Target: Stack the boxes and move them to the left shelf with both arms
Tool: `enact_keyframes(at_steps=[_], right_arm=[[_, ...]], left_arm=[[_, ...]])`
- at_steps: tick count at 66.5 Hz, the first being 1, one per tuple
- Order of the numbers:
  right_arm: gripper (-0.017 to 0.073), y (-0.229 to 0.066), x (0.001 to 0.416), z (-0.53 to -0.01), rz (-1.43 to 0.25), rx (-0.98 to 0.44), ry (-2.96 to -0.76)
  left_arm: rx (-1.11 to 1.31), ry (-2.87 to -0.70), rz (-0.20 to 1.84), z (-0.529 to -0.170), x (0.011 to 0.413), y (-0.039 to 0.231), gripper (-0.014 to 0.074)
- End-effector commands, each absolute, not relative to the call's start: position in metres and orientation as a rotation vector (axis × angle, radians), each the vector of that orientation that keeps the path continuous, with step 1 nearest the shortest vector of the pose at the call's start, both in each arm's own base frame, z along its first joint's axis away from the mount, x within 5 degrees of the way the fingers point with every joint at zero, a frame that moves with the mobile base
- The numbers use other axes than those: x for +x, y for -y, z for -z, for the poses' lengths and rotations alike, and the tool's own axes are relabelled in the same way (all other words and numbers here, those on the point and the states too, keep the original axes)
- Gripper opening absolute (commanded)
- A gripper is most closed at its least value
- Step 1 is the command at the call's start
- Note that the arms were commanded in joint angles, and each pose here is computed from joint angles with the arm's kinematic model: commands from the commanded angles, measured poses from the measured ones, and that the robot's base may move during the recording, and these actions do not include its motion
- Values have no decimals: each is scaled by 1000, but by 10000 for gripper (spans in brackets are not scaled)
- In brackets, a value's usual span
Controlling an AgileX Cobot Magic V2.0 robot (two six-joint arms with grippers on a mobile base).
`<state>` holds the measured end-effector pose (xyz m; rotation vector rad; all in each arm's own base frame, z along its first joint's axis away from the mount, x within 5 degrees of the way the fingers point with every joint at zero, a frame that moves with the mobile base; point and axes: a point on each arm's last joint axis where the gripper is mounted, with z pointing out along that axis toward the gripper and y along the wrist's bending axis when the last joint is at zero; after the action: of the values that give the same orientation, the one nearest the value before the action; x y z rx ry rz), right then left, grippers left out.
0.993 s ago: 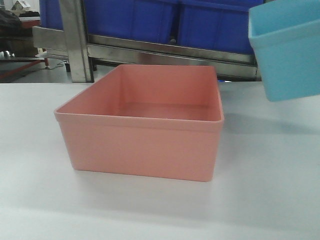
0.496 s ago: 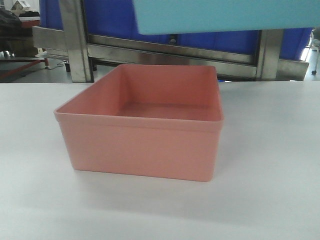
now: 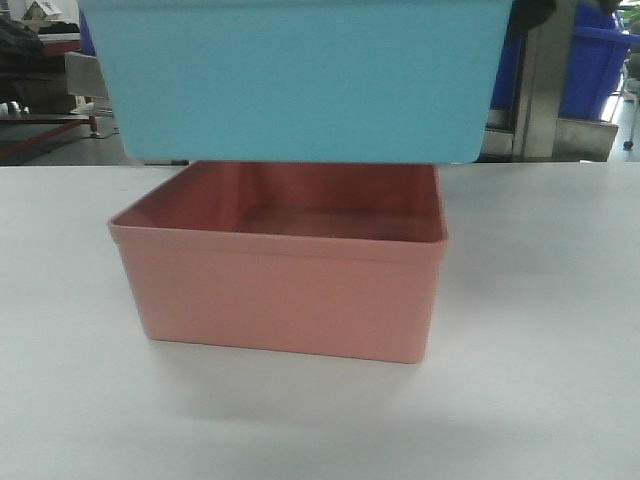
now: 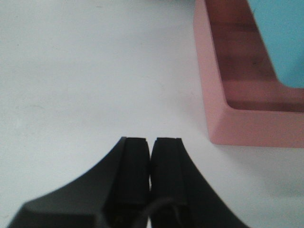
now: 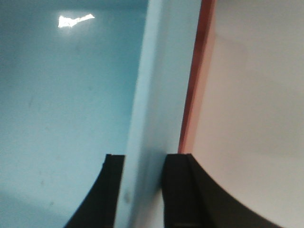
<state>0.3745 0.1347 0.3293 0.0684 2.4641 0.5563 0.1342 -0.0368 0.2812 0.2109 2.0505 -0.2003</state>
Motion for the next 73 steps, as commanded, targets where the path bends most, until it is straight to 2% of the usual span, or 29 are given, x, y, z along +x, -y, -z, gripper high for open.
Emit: enact_keyframes(at_steps=[1, 25, 49, 73], right_arm=[[55, -141, 379, -358, -662, 121, -2271], [55, -151, 399, -322, -633, 126, -2325], [55, -146, 399, -318, -523, 55, -2349], [55, -145, 395, -320, -516, 47, -2368]], left_arm=[[195, -1947, 220, -296, 138, 38, -9], [195, -1947, 220, -296, 138, 38, -9], [195, -1947, 220, -296, 138, 38, -9], [195, -1947, 220, -296, 138, 38, -9]])
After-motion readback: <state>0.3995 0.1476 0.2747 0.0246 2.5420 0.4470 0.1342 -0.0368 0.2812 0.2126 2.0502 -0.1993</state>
